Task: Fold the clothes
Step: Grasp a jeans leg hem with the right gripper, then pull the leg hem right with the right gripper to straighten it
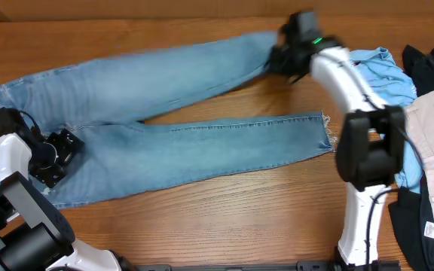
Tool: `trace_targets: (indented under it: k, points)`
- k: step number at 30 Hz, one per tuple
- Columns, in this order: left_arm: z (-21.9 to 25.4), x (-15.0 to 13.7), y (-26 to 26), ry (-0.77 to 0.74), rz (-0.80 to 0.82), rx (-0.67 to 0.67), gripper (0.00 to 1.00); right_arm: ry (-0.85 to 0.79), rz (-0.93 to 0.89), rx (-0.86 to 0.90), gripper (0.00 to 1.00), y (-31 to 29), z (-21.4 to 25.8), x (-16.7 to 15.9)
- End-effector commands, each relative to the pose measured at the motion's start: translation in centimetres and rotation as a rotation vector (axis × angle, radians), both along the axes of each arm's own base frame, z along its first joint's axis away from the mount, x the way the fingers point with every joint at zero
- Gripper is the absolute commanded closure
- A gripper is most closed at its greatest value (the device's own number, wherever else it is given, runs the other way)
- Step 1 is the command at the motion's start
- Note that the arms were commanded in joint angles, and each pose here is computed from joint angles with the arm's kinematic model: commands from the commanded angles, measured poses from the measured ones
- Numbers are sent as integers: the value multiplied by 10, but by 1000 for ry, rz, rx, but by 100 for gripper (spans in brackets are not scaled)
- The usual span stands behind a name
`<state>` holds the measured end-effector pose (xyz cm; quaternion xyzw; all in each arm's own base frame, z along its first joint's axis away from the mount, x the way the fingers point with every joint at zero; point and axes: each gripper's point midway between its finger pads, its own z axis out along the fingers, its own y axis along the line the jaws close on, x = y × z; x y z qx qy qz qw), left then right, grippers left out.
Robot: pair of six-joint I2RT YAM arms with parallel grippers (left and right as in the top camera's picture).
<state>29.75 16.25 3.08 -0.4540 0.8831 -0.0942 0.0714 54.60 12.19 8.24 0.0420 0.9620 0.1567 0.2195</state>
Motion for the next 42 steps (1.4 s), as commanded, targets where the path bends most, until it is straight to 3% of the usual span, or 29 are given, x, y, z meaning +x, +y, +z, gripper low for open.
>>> trace_targets:
  k: [1, 2, 5, 6, 8, 10, 20, 24, 33, 39, 42]
  points:
    - [-3, 0, 0, 6, -25, 6, 7, -280, -96, -227, 73, -59, 150, 16]
    - [-3, 0, 0, 6, -25, 6, 7, -261, -99, -238, 59, -62, 152, 10]
    - [-3, 0, 0, 7, -25, 6, 8, -173, -87, -254, 57, -64, 142, -8]
    - [-3, 0, 0, 8, -25, 5, 7, -141, -83, -261, 51, -65, 135, -13]
    - [-3, 0, -1, 9, -25, 4, 7, -71, -82, -287, 26, -69, 120, -25]
    - [-3, 0, -1, 9, -25, 4, 7, -10, -82, -313, 22, -74, 106, -36]
    - [-3, 0, 0, 7, -25, 5, 7, 220, -86, -373, 14, -97, 67, -83]
    - [-3, 0, 0, 8, -34, 7, 7, 267, -83, -374, 0, -101, 64, -94]
    - [-6, -12, 14, 76, -42, 93, 4, 418, -128, -320, 0, -129, 60, -127]
    - [-1, 14, 23, -32, -46, 134, 15, 474, -220, -279, 0, -158, 66, -143]
    - [-3, 18, 22, -41, -54, 136, 34, 481, -236, -269, 0, -164, 73, -150]
